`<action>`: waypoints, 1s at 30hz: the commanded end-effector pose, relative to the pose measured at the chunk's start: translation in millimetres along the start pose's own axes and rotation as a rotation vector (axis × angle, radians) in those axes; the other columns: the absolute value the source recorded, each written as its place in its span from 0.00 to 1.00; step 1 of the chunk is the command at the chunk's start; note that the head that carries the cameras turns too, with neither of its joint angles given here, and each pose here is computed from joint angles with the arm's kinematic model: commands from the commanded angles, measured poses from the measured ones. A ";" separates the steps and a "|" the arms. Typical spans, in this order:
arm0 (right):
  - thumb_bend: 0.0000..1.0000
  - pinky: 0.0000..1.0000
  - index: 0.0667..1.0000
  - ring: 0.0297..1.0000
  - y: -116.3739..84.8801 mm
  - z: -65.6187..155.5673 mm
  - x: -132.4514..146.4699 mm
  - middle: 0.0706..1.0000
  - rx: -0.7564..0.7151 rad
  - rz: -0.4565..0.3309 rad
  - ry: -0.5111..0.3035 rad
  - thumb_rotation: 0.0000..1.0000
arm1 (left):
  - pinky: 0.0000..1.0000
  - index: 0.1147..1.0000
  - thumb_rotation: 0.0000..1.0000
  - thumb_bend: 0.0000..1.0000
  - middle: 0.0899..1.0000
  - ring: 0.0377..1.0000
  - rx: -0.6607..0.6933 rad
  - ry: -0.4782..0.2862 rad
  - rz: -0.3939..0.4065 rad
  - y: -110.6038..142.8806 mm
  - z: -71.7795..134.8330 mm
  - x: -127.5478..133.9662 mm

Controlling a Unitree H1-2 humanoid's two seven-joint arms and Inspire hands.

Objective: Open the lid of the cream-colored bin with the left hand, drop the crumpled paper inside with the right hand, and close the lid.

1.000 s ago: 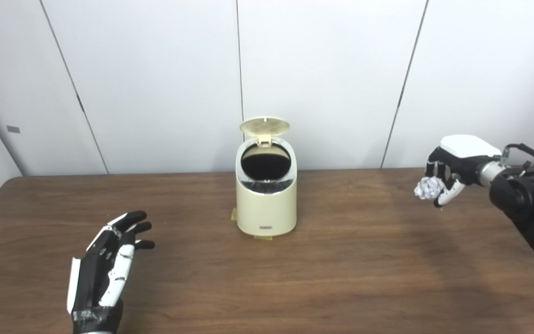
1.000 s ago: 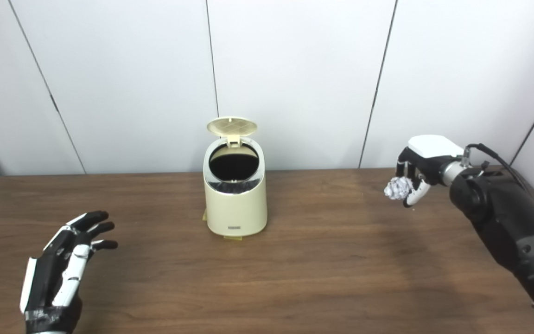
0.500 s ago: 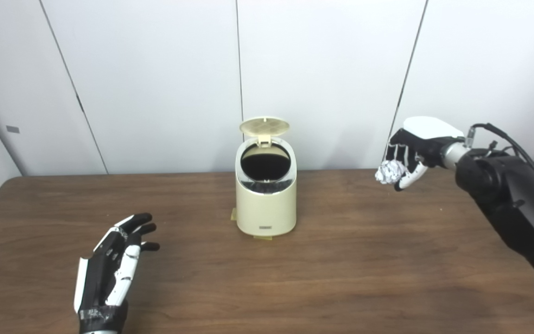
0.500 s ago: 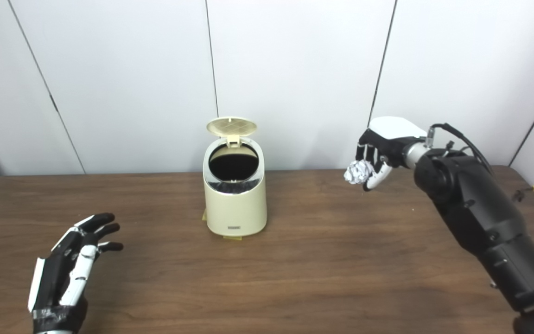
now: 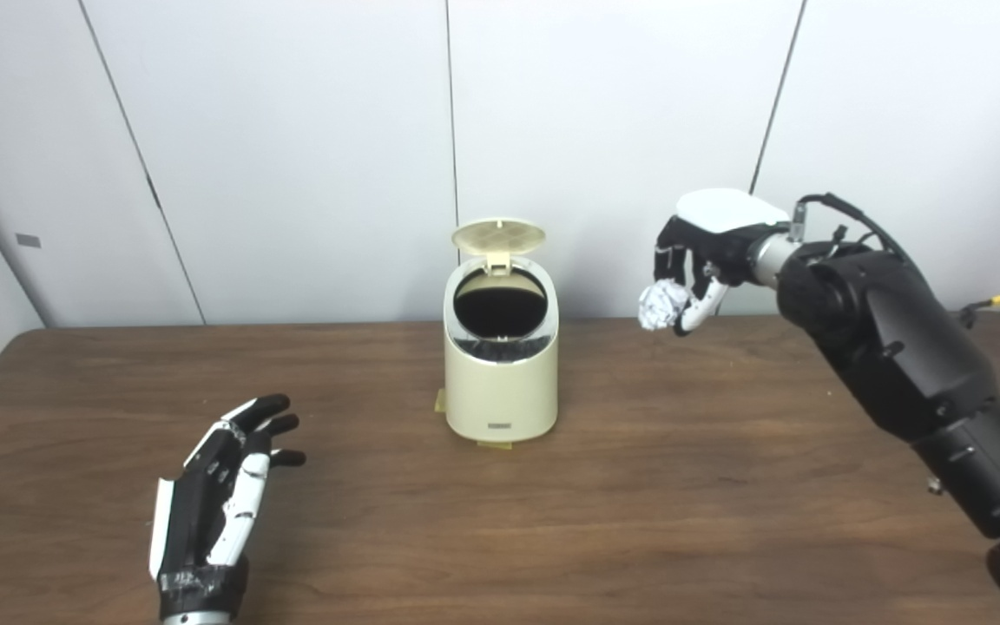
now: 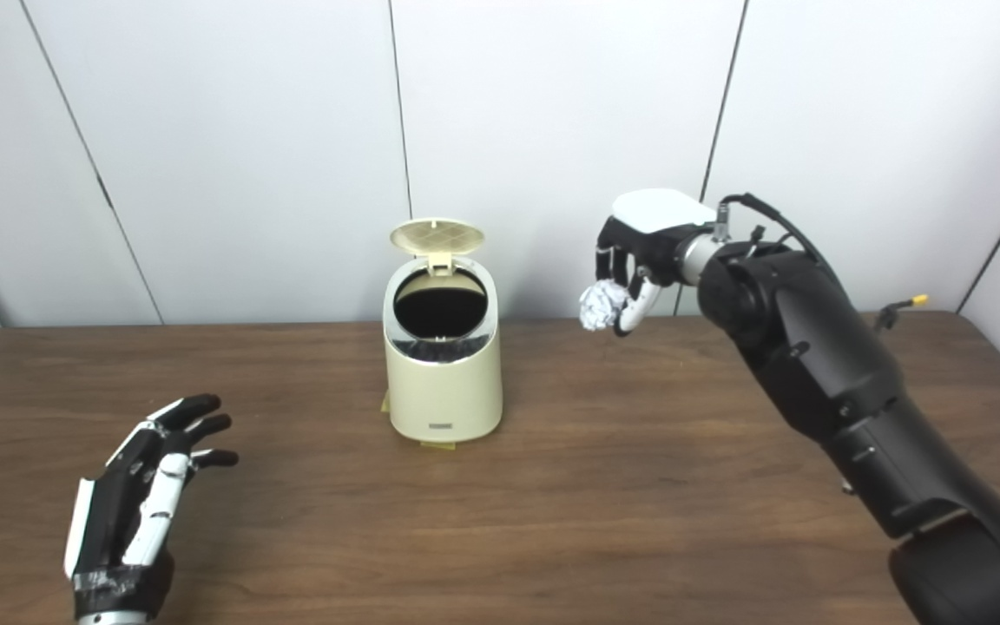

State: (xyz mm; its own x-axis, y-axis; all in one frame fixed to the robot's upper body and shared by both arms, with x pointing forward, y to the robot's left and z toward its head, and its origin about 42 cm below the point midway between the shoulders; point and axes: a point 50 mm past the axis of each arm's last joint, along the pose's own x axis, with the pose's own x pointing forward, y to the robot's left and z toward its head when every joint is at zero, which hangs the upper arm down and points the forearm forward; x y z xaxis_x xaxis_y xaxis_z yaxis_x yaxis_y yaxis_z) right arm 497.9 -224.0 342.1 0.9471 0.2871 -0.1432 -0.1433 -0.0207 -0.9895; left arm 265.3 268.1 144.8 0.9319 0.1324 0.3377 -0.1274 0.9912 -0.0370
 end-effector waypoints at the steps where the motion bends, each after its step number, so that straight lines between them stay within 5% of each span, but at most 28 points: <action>1: 0.52 0.35 0.44 0.42 -50.0 9.3 -3.8 0.48 -0.018 -0.115 -0.027 0.00 | 0.58 0.70 0.54 0.40 0.76 0.73 -0.003 -0.093 -0.007 -5.9 11.9 12.0; 30: 0.52 0.21 0.47 0.36 -72.3 31.1 -6.7 0.40 0.018 -0.196 -0.139 0.00 | 0.58 0.71 0.55 0.41 0.76 0.74 -0.004 -0.096 0.001 -5.6 5.2 14.7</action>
State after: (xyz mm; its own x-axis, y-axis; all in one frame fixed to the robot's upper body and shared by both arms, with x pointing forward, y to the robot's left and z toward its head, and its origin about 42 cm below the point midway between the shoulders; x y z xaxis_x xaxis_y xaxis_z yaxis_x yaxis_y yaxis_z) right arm 493.9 -200.1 367.7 0.9226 0.3779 -0.0770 -0.0996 0.0406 -0.9942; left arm 268.8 265.6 139.3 0.9258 0.1445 0.3493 -0.1358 0.9895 -0.0495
